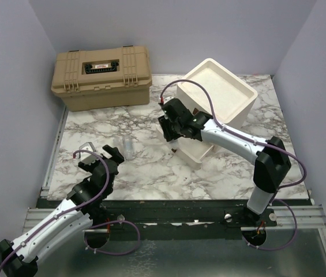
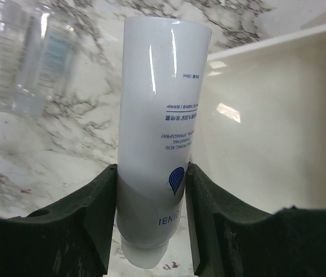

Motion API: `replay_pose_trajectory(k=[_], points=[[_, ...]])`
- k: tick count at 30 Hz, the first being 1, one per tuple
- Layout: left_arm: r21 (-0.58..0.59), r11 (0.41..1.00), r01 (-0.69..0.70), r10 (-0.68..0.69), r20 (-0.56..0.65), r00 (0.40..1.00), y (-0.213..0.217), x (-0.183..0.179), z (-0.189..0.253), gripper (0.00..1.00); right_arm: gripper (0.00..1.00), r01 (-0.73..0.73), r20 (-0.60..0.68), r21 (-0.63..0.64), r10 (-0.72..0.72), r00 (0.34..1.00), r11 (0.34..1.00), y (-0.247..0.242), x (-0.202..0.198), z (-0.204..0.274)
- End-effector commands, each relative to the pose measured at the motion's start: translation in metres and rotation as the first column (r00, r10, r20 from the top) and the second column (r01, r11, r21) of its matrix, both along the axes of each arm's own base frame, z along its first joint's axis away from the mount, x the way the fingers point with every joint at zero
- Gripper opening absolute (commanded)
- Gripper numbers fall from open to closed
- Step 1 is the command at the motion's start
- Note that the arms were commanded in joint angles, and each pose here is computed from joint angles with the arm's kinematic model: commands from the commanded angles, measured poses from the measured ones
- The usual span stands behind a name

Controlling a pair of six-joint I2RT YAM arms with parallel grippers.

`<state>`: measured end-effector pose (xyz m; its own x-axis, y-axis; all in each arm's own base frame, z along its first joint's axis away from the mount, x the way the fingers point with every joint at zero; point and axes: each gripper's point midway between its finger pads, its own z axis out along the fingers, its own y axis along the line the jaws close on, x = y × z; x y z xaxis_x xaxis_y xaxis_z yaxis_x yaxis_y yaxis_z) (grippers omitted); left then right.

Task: Organize the makeup
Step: Pick up the makeup from the center of the board, then place the makeup in the drawer.

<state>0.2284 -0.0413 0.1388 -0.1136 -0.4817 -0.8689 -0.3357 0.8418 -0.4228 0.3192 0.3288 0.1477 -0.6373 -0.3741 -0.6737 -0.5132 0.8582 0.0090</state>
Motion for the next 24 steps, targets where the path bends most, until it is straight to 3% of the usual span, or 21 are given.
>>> replay_pose_trajectory(k=[1,10,17,24], points=[[-0.004,0.999,0.036,-0.036,0.002,0.999,-0.009,0.005,0.006,0.90,0.39,-0.008,0.079,-0.029,0.011,0.997,1.000,-0.032,0.008,0.023],[0.012,0.997,0.071,-0.070,-0.022,0.997,-0.020,0.010,0.002,0.91,0.39,-0.044,0.080,-0.180,0.059,0.995,0.983,-0.068,0.000,0.004],[0.045,0.994,0.103,-0.101,-0.052,0.994,-0.028,0.015,0.000,0.91,0.40,0.005,0.057,-0.303,0.014,0.998,0.953,-0.090,0.001,-0.011],[0.053,0.991,0.123,-0.119,-0.067,0.991,-0.033,0.017,-0.002,0.92,0.41,0.018,0.039,-0.352,-0.005,0.999,0.936,-0.100,0.003,-0.026]])
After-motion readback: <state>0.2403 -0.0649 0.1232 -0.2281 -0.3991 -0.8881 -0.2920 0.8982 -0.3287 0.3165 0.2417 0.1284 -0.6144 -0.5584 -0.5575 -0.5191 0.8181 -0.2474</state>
